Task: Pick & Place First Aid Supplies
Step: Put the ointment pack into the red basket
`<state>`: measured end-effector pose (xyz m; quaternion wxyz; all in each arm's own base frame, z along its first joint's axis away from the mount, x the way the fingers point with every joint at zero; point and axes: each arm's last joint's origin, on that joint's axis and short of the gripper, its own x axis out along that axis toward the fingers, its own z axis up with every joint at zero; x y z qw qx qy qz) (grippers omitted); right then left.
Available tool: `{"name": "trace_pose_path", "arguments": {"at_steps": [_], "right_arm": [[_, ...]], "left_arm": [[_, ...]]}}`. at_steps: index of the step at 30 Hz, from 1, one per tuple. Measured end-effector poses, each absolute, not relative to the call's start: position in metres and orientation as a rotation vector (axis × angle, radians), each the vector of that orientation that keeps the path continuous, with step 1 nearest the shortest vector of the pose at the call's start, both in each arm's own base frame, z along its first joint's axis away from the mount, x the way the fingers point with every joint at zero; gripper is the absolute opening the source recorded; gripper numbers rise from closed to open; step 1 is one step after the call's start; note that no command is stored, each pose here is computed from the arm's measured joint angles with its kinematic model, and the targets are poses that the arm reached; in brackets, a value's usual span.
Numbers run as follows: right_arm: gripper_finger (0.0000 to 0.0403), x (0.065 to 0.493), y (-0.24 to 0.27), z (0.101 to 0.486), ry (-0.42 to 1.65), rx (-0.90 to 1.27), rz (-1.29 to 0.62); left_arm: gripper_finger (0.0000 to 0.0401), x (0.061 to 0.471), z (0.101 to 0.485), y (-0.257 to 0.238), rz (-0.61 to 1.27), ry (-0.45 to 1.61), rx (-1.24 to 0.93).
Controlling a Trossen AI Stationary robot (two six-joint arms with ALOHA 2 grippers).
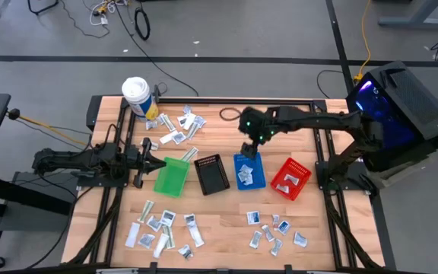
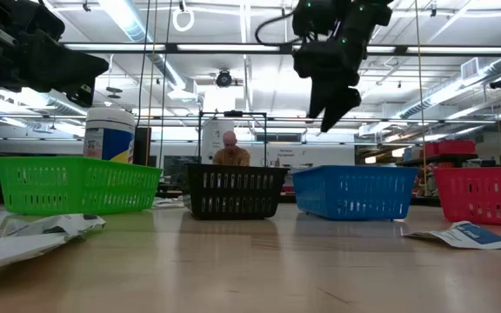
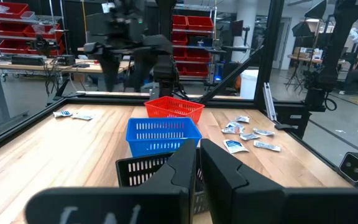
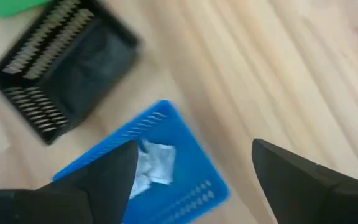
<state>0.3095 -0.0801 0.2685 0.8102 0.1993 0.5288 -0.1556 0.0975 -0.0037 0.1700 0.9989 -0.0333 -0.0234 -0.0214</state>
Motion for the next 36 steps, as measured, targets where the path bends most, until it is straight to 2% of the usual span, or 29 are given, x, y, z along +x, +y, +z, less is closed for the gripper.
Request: {"name": "trace_pose_path", "arguments": {"at_steps": [8,27,36], "right_arm": [[0.0318,0.289,-0.116,0.266,1.182,0.505,-0.544],[0.0318,0.246,-0.176,0.255,1.094,0.941,-1.040],[0.0318,0.223,-0.200,0.251,1.026,0.986,-1.265]], "left_arm": [[0.0032,0.097,0.170,-0.004,-0.043,-0.047,-0.067],[0.0032,0.097,0.170,-0.004,-0.043,-0.047,-0.067],[0.0032,0.097,0.170,-0.004,-0.043,-0.047,-0.067]]}}
